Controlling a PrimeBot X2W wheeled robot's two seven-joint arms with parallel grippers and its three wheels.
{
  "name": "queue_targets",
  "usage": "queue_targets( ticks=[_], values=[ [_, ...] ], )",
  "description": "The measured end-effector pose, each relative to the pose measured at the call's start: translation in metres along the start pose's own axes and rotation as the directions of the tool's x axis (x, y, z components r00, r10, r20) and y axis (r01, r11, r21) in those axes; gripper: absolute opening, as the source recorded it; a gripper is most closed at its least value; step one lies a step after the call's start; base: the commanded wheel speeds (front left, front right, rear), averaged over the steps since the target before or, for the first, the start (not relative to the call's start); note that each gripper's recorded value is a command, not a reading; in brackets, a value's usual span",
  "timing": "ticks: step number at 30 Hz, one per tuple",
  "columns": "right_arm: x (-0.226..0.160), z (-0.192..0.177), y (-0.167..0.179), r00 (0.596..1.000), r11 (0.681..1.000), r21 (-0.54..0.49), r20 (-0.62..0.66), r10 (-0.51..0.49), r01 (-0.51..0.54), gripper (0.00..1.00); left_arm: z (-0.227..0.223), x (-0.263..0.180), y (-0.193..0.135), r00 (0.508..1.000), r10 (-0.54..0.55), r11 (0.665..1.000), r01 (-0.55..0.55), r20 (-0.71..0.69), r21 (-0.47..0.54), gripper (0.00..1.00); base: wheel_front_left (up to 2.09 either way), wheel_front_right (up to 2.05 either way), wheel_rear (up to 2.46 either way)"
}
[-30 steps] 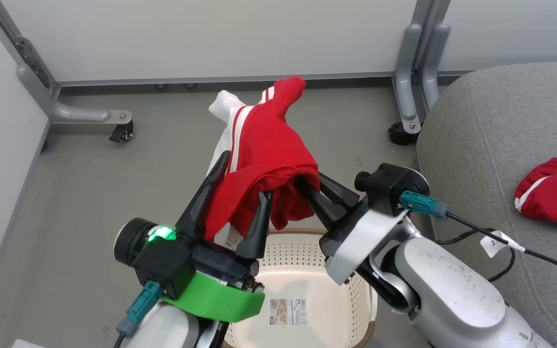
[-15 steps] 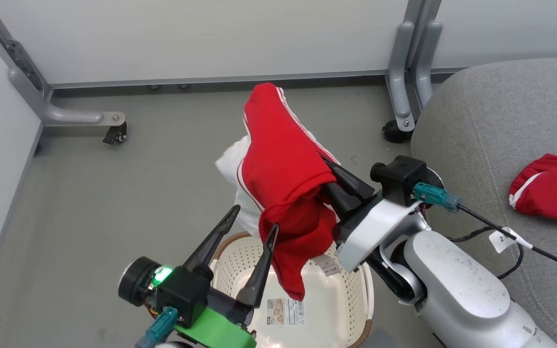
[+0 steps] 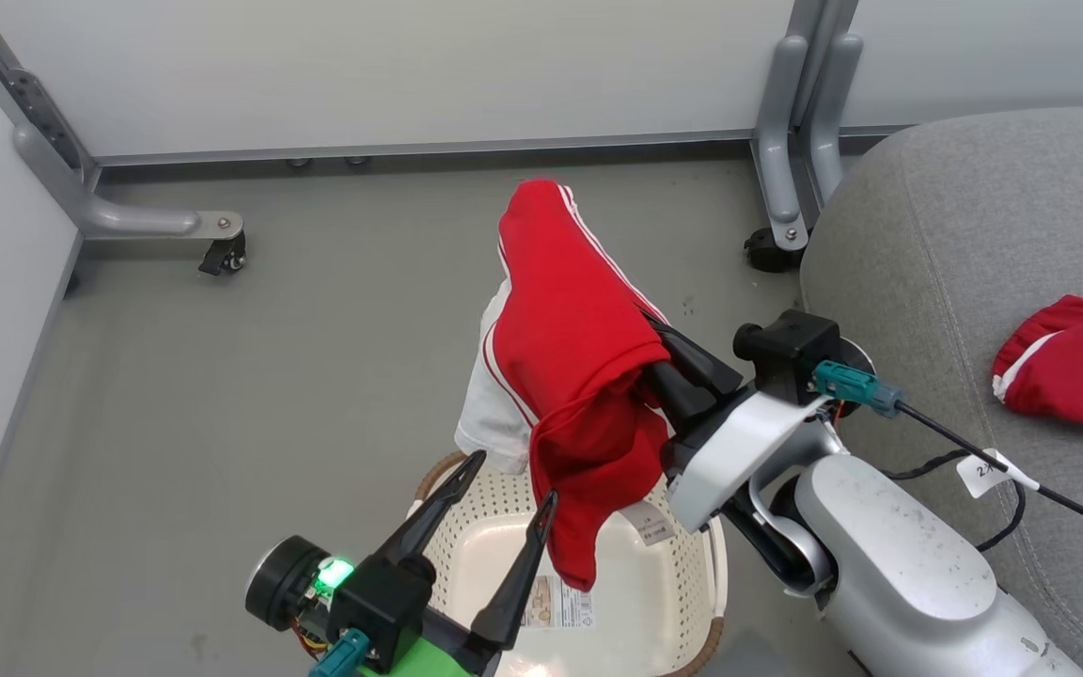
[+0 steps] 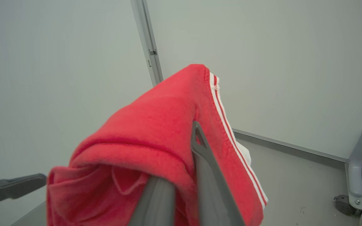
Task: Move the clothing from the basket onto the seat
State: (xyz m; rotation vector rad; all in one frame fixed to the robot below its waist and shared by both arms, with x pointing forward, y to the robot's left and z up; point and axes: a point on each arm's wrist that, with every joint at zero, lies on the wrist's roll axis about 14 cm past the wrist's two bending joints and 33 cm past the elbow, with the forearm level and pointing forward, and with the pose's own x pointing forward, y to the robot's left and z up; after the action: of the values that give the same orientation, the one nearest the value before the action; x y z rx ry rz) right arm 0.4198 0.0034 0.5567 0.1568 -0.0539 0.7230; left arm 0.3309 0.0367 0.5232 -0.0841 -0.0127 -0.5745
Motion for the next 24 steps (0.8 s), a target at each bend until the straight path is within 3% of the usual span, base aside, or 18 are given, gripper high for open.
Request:
queue_targets(
  ticks=[12,18,24],
  values=[
    [-0.011,-0.005,-0.027,0.997,0.997,0.009,-0.011,-0.08,0.08,0.0,-0.005,0.012,-0.005,0.999,-0.041,0.999,0.041,-0.012,0.013,1.0,0.0,0.0,0.0],
    [-0.03,0.0,-0.059,0.983,0.983,0.007,0.008,-0.182,0.182,0.0,-0.006,0.032,-0.017,0.993,-0.119,0.993,0.119,-0.011,0.019,1.0,0.0,0.0,0.0],
    [-0.062,0.005,-0.098,0.948,0.948,0.002,0.024,-0.317,0.317,0.0,-0.013,0.053,-0.036,0.975,-0.221,0.975,0.221,-0.028,0.019,1.0,0.0,0.0,0.0]
  ],
)
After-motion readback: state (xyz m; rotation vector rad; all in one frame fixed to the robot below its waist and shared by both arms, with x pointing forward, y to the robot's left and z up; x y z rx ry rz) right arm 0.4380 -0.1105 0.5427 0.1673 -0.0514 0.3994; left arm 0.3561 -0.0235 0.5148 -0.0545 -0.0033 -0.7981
